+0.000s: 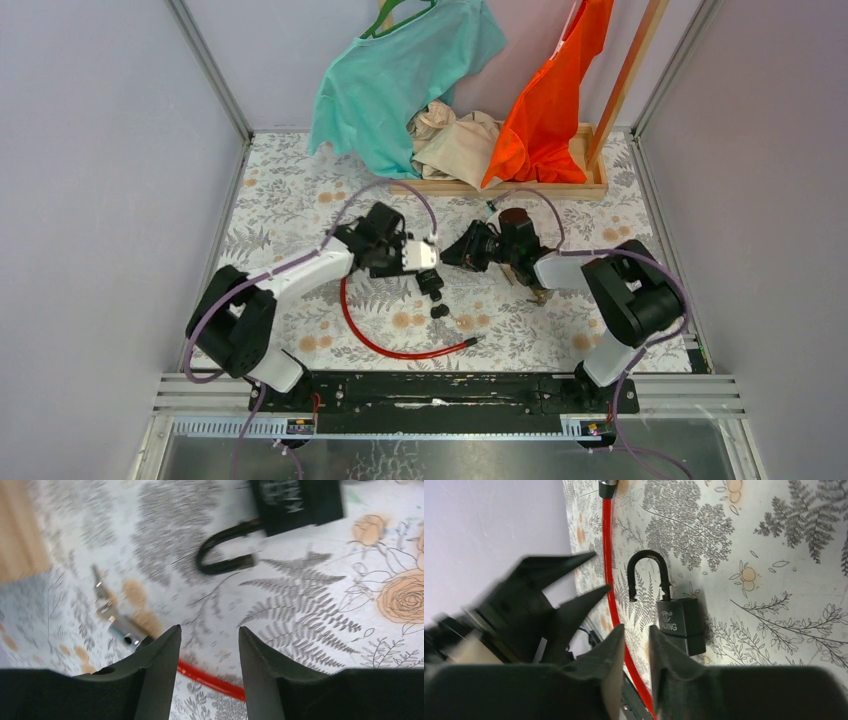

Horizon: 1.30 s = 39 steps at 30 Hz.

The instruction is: Unlock with the key

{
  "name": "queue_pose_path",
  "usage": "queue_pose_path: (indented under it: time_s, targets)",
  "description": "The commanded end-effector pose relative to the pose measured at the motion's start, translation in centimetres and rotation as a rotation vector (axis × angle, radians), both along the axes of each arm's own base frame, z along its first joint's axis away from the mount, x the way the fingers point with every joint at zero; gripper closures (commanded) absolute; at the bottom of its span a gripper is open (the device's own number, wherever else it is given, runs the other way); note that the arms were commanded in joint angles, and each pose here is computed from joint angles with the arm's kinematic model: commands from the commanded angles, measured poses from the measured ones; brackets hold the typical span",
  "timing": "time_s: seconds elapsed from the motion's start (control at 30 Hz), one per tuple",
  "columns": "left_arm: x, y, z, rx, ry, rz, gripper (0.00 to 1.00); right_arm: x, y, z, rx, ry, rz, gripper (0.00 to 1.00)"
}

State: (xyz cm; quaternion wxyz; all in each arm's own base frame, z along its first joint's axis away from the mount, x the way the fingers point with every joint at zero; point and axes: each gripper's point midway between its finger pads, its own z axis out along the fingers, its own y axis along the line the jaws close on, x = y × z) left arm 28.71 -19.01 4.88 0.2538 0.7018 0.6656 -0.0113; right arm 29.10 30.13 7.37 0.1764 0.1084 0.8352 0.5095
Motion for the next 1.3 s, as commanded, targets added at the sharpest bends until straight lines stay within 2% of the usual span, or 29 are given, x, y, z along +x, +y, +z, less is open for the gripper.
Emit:
queue_pose_path:
  time_s: [0.0,0.07,0.13,0.2,0.33,0.37,0.4,0.5,0.6,0.8,0.87,0.93,1.0,1.17,1.27]
  targets:
    - [0.9,1.5,5.0,-0.166,0.085,0.174,0.45,1.2,-0.9,3.7,-0.117,-0.19,0.032,0.61]
    - [1.7,2.6,6.8,-0.199,0.075,0.259,0.42,1.1,-1.7,4.0,-0.17,-0.219,0.029,0.46]
    - [2.3,3.8,8.4,-0.214,0.05,0.332,0.39,1.1,-2.9,4.2,-0.249,-0.254,0.025,0.22]
    - [3.0,4.9,10.2,-0.241,0.012,0.415,0.32,1.3,-4.4,4.7,-0.327,-0.295,-0.012,0.01]
    - [3.3,7.1,12.4,-0.301,-0.03,0.51,0.14,1.2,-8.0,6.6,-0.46,-0.373,-0.089,0.01]
    - [3.3,7.6,12.9,-0.326,-0.036,0.527,0.04,1.2,-8.9,7.2,-0.472,-0.384,-0.116,0.01]
    - [3.2,8.1,13.1,-0.347,-0.039,0.541,0.01,1.1,-10.0,7.4,-0.492,-0.386,-0.142,0.01]
    - [2.6,9.3,13.0,-0.411,-0.042,0.595,0.0,0.6,-13.8,6.9,-0.563,-0.358,-0.228,0.01]
    - [2.7,10.2,11.8,-0.524,-0.032,0.678,0.0,0.8,-20.1,5.4,-0.805,-0.362,-0.438,0.01]
    - [5.0,14.4,9.2,-0.734,-0.09,0.914,0.0,-0.5,-30.8,6.6,-1.078,-0.63,-0.953,0.01]
    - [5.0,15.0,7.5,-0.788,-0.089,0.949,0.0,-1.4,-32.4,6.0,-1.162,-0.702,-0.981,0.01]
    - [5.2,15.3,6.5,-0.838,-0.1,0.967,0.0,-2.3,-34.0,5.1,-1.239,-0.654,-1.03,0.01]
    - [5.6,15.6,5.5,-0.868,-0.125,0.99,0.0,-2.6,-34.5,4.5,-1.231,-0.626,-1.084,0.01]
    - [6.5,15.9,4.8,-0.976,-0.194,1.024,0.0,-2.1,-34.9,3.3,-1.242,-0.618,-1.085,0.01]
    - [6.8,15.8,6.1,-1.064,-0.309,0.975,0.0,-1.1,-34.9,2.7,-1.201,-0.618,-1.082,0.01]
